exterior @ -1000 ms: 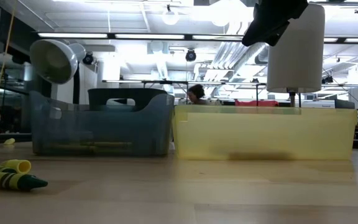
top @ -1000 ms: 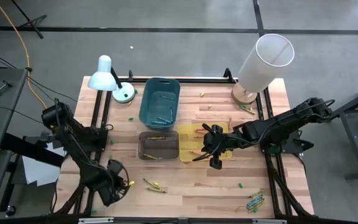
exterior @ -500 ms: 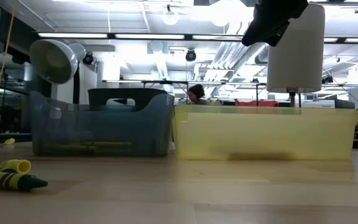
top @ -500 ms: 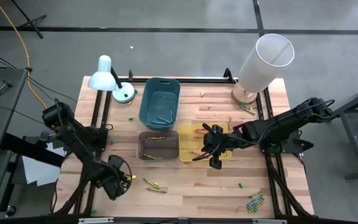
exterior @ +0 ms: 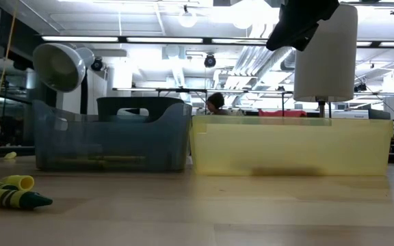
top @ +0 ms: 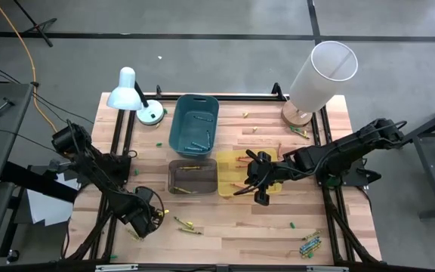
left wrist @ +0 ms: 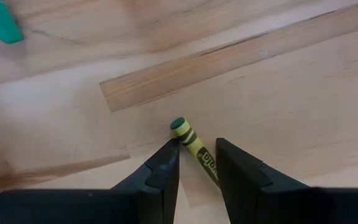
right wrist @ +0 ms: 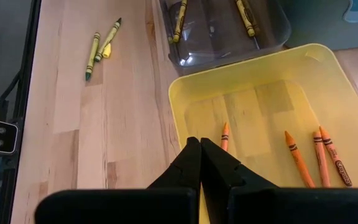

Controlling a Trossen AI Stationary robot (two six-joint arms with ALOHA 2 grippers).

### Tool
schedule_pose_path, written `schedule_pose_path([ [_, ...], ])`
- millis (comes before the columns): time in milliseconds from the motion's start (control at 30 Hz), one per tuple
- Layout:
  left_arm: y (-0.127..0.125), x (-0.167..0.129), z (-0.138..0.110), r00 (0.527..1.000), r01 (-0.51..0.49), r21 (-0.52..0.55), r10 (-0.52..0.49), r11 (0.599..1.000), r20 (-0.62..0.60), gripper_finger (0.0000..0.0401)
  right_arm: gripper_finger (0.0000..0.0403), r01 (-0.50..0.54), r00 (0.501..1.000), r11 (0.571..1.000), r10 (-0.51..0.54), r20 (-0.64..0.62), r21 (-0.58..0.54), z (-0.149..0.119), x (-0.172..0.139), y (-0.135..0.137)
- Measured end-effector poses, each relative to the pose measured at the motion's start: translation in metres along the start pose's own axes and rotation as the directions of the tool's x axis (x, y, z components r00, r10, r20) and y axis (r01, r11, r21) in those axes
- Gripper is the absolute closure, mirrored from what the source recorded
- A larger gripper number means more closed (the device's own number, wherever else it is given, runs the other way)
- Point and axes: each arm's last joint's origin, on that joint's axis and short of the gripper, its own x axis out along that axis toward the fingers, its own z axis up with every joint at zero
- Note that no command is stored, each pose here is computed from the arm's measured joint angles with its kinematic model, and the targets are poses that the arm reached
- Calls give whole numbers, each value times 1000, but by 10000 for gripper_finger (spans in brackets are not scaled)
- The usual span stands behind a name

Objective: Sort crayons
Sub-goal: Move the green crayon to the bottom left of the table

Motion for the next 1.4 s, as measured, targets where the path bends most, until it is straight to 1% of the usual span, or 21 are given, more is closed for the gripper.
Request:
schedule_pose_path([
  [167, 0, 0, 0, 1000, -4, 1, 4, 1000, -1, 309, 402, 0, 1000, 1000, 0, 0, 0, 0, 0, 0],
  [267, 1, 0, 0, 1000, -4, 22, 4, 1000, 1, 314, 402, 0, 1000, 1000, 0, 0, -2, 0, 0, 0],
  [333, 2, 0, -1, 1000, -4, 45, 4, 999, 5, 332, 402, 0, 1000, 1000, 0, 0, -2, 0, 0, 0],
  [433, 4, -1, -3, 1000, 5, 92, -7, 996, 22, 383, 402, 0, 1000, 1000, 0, 0, -2, 0, 0, 0],
  [467, 4, -1, -4, 1000, 17, 109, -19, 994, 24, 391, 402, 0, 1000, 1000, 0, 0, -2, 0, 0, 0],
  [567, 6, -8, -6, 998, 49, 155, -54, 987, 26, 394, 402, 0, 1000, 1000, 0, 0, -1, 0, 0, 0],
  [700, 11, -28, -4, 992, 108, 240, -122, 965, 42, 398, 402, 0, 1000, 1000, 0, 0, -1, 0, 0, 0],
  [767, 13, -43, -1, 984, 152, 292, -172, 944, 47, 400, 402, 0, 1000, 1000, 0, 0, -1, 0, 0, 0],
  [833, 15, -59, 3, 968, 207, 360, -243, 910, 57, 400, 402, 0, 1000, 1000, 0, 0, 0, 0, 0, 0],
  [933, 13, -85, 10, 923, 306, 472, -379, 827, 65, 400, 402, -1, 1000, 1000, 1, 2, 0, 0, 0, 0],
  [1033, 5, -108, 18, 887, 335, 603, -458, 724, 56, 400, 402, -2, 1000, 1000, 2, 4, -1, 0, 0, 0],
  [1133, -12, -125, 28, 874, 307, 729, -484, 611, 37, 400, 402, -3, 1000, 1000, 3, 6, 0, 1, 0, 0],
  [1200, -29, -132, 33, 877, 271, 798, -479, 539, 25, 401, 402, -3, 1000, 1000, 3, 7, -1, 1, 0, 0],
  [1233, -38, -133, 35, 882, 249, 832, -471, 495, 17, 401, 402, -3, 1000, 1000, 3, 7, -1, 1, 0, 0],
  [1267, -48, -133, 36, 889, 220, 868, -459, 445, 9, 401, 402, -3, 1000, 1000, 3, 7, -1, 1, 0, 0],
  [1300, -57, -133, 36, 894, 195, 903, -448, 382, -3, 401, 402, -3, 1000, 1000, 3, 7, 0, 1, 0, 0],
  [1400, -85, -123, 29, 918, 108, 981, -396, 160, -36, 401, 402, -7, 1000, 1000, 7, 5, -3, 1, 0, 0],
])
